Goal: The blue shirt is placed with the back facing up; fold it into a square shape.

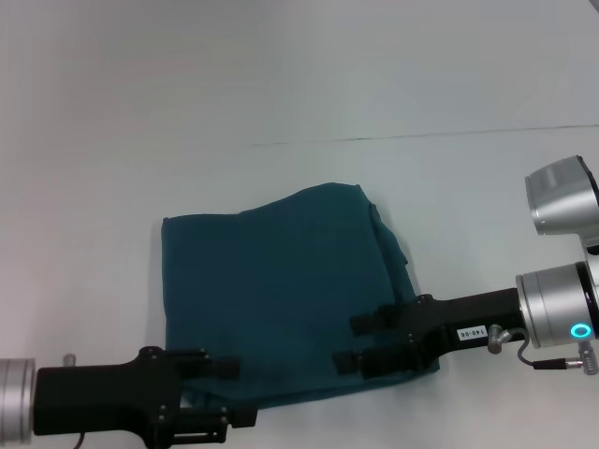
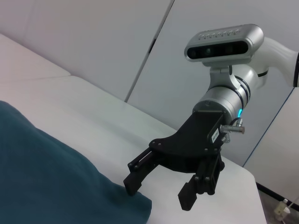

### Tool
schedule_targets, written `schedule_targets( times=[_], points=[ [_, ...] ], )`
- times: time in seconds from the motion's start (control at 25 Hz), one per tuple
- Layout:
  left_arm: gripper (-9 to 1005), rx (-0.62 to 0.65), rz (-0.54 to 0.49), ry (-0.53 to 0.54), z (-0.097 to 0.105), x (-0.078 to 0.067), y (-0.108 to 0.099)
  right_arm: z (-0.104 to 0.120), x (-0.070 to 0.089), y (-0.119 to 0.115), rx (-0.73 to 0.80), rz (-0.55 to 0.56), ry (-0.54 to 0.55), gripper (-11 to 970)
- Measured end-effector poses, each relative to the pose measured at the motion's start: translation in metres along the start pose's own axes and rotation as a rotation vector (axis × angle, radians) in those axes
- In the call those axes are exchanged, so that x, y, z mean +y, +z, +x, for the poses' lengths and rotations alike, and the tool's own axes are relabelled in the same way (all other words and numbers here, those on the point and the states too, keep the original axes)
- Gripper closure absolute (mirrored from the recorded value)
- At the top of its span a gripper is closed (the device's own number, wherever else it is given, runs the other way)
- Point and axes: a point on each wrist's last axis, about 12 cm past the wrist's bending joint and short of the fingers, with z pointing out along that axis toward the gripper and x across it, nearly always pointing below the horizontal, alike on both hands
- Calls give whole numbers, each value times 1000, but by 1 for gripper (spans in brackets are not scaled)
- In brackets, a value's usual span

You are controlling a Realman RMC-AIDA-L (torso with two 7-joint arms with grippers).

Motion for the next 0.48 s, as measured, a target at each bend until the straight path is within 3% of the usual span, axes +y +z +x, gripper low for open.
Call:
schedule_targets(
  times=[0.48],
  points=[
    [295, 11, -54, 0, 1, 7, 4, 4, 3, 0, 10, -24, 11, 93]
  ],
)
